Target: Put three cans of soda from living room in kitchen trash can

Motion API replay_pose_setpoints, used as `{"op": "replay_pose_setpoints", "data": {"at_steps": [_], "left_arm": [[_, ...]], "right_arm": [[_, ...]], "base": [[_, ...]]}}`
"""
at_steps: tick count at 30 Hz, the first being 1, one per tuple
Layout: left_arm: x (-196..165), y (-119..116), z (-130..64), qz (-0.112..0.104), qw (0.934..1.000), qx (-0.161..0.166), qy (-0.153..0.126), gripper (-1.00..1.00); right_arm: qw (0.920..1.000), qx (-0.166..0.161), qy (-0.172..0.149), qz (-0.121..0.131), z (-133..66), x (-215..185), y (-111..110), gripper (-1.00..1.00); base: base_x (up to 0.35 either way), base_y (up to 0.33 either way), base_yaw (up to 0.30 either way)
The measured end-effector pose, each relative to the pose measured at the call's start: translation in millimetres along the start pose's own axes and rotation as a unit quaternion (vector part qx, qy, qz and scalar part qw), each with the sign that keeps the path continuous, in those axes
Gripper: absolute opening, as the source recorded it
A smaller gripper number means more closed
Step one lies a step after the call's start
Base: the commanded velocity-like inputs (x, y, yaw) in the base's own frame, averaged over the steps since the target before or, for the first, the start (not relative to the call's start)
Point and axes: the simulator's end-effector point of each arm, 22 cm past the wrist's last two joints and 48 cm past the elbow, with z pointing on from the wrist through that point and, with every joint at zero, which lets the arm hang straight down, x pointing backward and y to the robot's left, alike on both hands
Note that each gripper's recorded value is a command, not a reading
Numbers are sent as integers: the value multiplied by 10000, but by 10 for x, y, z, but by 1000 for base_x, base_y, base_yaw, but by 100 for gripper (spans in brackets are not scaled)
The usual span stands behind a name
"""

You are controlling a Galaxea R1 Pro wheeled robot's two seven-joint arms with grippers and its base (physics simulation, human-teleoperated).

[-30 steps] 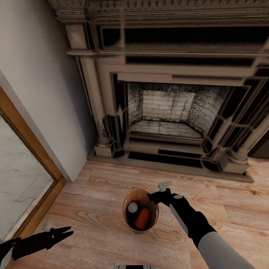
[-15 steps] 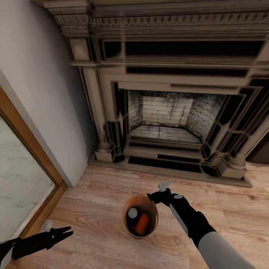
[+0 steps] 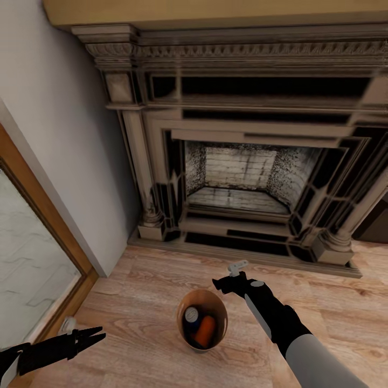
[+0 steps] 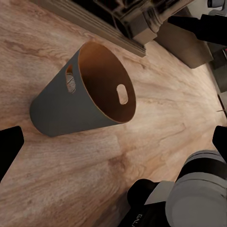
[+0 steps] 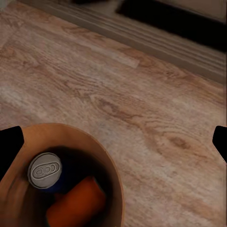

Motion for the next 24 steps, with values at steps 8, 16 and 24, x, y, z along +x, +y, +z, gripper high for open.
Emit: {"op": "replay_pose_setpoints", "data": {"at_steps": [8, 16, 24], "left_arm": [[-164, -147, -52, 52, 10000, 3, -36, 100], [-320, -292, -99, 100, 9999, 1, -68, 100], [-472, -440, -150, 153, 9998, 7, -93, 100]], "right_arm": [[10000, 21, -47, -14, -136, -200, -7, 100], [10000, 46, -77, -13, -271, -377, -19, 100], [9998, 93, 177, 33, -359, -284, -62, 100]], "base": [[0, 0, 0], [0, 0, 0], [0, 0, -27]]}}
